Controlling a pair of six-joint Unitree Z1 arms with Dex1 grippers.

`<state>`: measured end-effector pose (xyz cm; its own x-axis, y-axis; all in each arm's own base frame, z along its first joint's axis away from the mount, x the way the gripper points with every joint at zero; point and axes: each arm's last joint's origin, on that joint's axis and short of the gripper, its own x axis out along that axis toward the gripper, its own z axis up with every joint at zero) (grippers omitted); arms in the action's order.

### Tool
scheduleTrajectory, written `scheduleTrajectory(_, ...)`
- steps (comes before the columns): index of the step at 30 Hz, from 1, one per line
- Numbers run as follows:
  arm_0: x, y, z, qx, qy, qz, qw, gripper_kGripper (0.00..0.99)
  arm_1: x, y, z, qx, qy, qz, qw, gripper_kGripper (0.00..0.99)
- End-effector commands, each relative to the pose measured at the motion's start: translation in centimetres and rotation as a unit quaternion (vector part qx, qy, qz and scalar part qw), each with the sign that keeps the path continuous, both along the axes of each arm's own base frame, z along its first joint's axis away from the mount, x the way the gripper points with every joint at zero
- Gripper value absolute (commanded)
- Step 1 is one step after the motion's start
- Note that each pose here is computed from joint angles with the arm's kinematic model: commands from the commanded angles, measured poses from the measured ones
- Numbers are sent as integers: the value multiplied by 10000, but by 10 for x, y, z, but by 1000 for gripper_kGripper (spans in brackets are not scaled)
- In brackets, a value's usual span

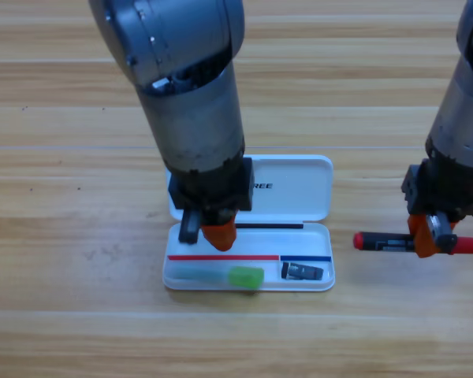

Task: Clean up eraser and pencils

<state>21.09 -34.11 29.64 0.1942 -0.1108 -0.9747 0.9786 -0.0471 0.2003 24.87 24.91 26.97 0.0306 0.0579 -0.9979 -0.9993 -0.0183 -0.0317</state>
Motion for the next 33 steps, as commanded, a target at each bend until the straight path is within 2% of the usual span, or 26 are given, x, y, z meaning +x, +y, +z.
scheduleTrajectory(1,-9,-6,-24,235,243,-206,9992,0,-9,31,-4,17,19,261,9997,0)
scheduleTrajectory(5,-6,-14,-42,289,360,-286,9985,0,-1,57,-8,7,-188,333,9993,0)
scheduleTrajectory(12,0,-27,-74,370,645,-333,9967,0,17,104,-26,-89,-213,381,9990,0)
scheduleTrajectory(17,2,-33,-90,445,799,-331,9953,0,22,115,-36,-226,-314,371,9986,0)
scheduleTrajectory(22,3,-35,-97,478,863,-332,9946,0,14,101,-30,-388,-330,193,9985,0)
scheduleTrajectory(29,3,-36,-101,469,877,-327,9945,0,7,55,2,-511,-655,-346,9959,0)
scheduleTrajectory(33,4,-36,-99,443,861,-328,9948,0,4,34,7,-661,-717,-546,9937,0)
